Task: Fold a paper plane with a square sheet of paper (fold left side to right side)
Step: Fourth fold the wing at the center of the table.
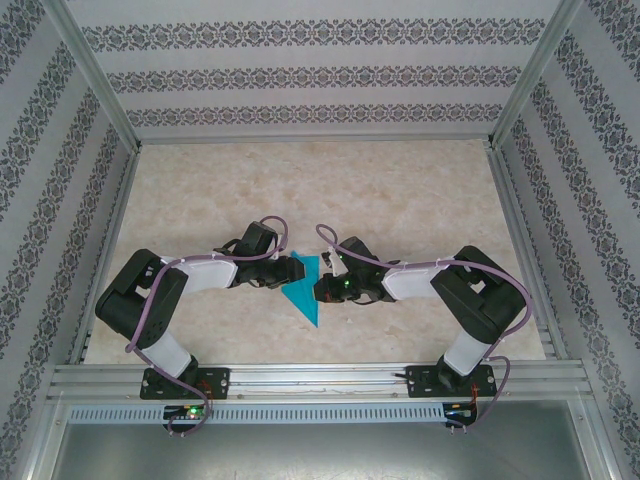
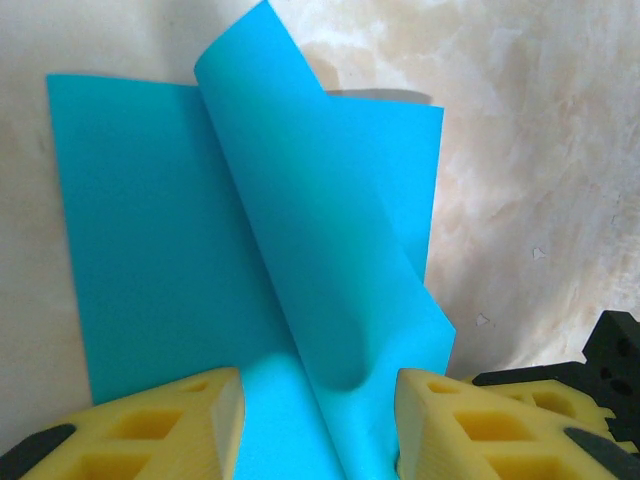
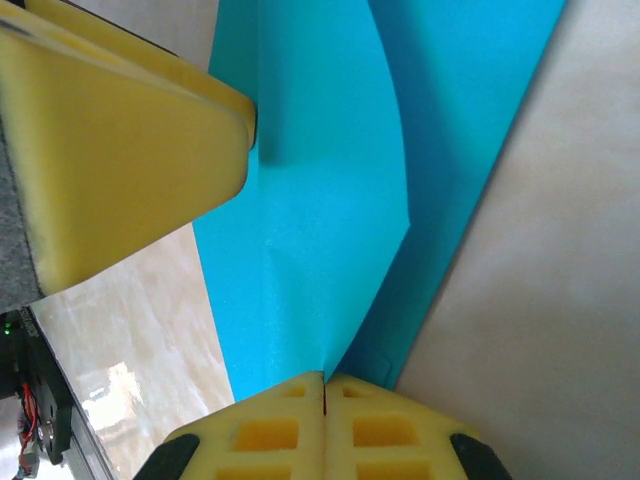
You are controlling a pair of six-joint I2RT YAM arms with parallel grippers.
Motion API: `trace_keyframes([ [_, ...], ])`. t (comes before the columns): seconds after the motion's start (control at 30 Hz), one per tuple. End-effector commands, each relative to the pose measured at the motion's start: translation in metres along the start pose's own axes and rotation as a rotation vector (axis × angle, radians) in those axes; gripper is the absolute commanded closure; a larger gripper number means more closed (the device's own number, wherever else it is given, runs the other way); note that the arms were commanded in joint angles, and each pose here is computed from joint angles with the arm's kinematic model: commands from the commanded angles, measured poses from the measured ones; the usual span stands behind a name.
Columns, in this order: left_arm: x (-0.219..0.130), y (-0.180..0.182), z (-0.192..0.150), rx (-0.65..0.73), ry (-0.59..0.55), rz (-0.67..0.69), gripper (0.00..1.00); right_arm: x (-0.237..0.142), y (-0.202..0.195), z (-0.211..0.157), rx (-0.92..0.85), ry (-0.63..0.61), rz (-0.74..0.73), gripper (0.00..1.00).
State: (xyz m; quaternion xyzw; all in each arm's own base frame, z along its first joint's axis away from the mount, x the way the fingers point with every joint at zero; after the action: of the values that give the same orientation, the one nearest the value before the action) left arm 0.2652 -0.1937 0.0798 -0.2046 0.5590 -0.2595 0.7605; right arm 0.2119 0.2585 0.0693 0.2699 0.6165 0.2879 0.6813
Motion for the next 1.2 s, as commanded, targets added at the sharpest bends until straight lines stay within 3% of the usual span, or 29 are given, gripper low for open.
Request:
trace_keyframes([
  [0.0,0.007,0.014,-0.014,-0.023,0.056,0.087,0.55,-0.001,-0.001,0.007,-0.019,-0.022,-0.032,0.98],
  [0.77,0.003,0.007,-0.011,-0.017,0.037,0.051,0.55,0.013,-0.026,-0.005,0.047,0.030,-0.146,0.99],
  [1.03,-0.030,-0.006,0.007,0.078,-0.050,0.123,0.52,0.013,-0.039,-0.014,0.079,0.054,-0.236,1.00],
  [1.17,-0.042,-0.024,0.014,0.138,-0.086,0.047,0.55,0.012,-0.042,-0.014,0.080,0.059,-0.268,1.00],
])
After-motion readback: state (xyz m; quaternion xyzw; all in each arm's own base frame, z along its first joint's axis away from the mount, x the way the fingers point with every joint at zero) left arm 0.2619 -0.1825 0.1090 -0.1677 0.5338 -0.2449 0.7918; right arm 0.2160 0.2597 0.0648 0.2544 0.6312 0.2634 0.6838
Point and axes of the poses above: each hand's point on the last joint's axis, 136 mm out from that joint toward the fingers, its own x axis out along the fingers, its own y axis along the line the jaws close on, z = x × y, the point moved 7 cm from there along -x, back along the fingers, and after that the axes turned 11 degrees about x, right-handed, at the moved point
